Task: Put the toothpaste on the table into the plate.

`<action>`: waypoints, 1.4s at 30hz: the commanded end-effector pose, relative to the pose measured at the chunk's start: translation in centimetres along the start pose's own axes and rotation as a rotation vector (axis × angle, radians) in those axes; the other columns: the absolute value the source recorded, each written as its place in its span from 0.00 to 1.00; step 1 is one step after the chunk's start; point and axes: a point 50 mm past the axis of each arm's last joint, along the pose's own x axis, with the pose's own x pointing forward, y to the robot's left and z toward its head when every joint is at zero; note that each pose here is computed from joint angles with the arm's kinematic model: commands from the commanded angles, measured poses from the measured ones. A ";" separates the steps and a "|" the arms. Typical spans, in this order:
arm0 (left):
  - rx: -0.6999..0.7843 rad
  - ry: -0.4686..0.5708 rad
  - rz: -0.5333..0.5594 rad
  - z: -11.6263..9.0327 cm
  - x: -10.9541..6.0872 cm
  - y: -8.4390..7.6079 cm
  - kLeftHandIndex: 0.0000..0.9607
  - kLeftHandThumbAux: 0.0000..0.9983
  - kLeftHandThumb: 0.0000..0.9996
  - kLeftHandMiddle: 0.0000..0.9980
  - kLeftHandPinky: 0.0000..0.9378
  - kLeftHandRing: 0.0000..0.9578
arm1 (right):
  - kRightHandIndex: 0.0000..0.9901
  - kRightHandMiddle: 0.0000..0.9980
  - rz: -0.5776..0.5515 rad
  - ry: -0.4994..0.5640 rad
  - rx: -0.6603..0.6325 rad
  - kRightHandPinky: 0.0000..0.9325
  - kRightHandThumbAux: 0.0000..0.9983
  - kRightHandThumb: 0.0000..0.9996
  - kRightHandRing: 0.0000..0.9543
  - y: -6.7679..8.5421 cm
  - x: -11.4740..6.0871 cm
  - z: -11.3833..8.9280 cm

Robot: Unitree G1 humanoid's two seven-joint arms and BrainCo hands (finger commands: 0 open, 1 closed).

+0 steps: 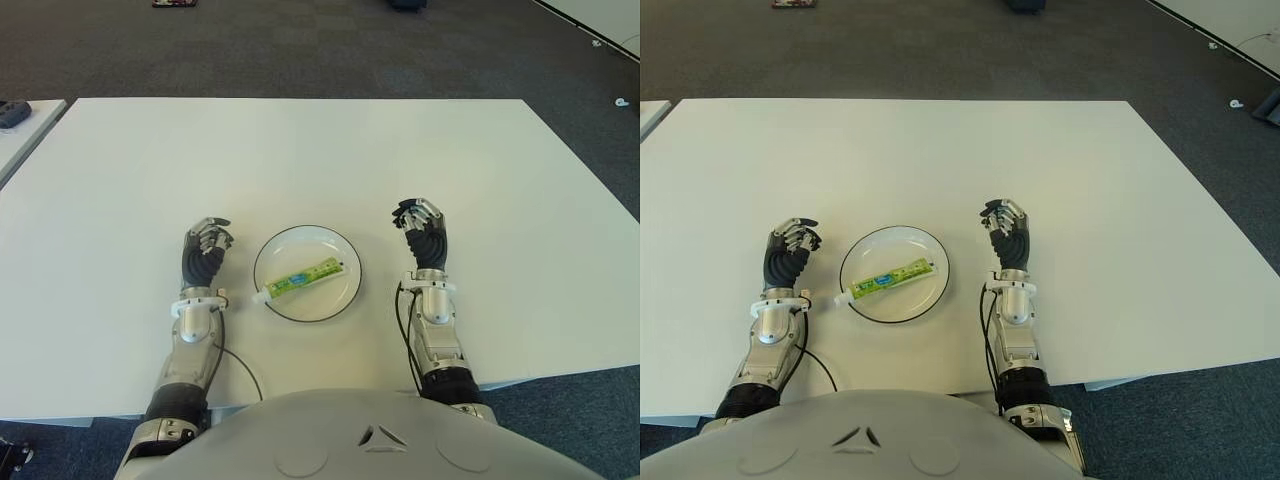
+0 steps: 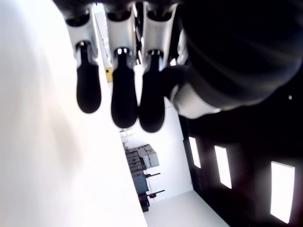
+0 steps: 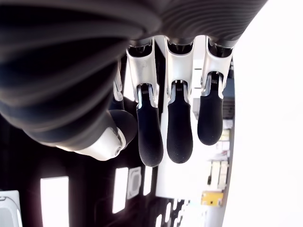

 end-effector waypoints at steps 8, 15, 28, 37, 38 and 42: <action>-0.008 0.007 -0.023 -0.7 -0.4 -0.2 0.45 0.72 0.71 0.64 0.63 0.67 | 0.43 0.50 -0.006 0.124 -0.076 0.55 0.73 0.70 0.54 0.1 -0.3 -1.6; -0.014 0.005 -0.022 -0.7 -0.3 -0.3 0.45 0.72 0.71 0.63 0.60 0.66 | 0.43 0.50 -0.007 0.148 -0.089 0.54 0.73 0.70 0.53 0.4 -0.2 -1.8; -0.013 -0.002 -0.028 -0.6 -0.3 -0.3 0.45 0.72 0.71 0.65 0.64 0.68 | 0.43 0.49 -0.010 0.157 -0.099 0.54 0.73 0.70 0.54 0.4 -0.3 -2.2; -0.010 0.004 -0.032 -0.6 -0.4 -0.4 0.45 0.72 0.71 0.64 0.62 0.67 | 0.43 0.49 -0.009 0.157 -0.105 0.52 0.73 0.70 0.53 0.6 -0.3 -2.2; -0.010 0.004 -0.032 -0.6 -0.4 -0.4 0.45 0.72 0.71 0.64 0.61 0.67 | 0.43 0.49 -0.009 0.157 -0.105 0.52 0.73 0.70 0.53 0.6 -0.3 -2.2; -0.012 0.007 -0.036 -0.6 -0.4 -0.4 0.45 0.72 0.71 0.64 0.63 0.67 | 0.43 0.49 -0.010 0.155 -0.107 0.53 0.73 0.70 0.53 0.6 -0.2 -2.1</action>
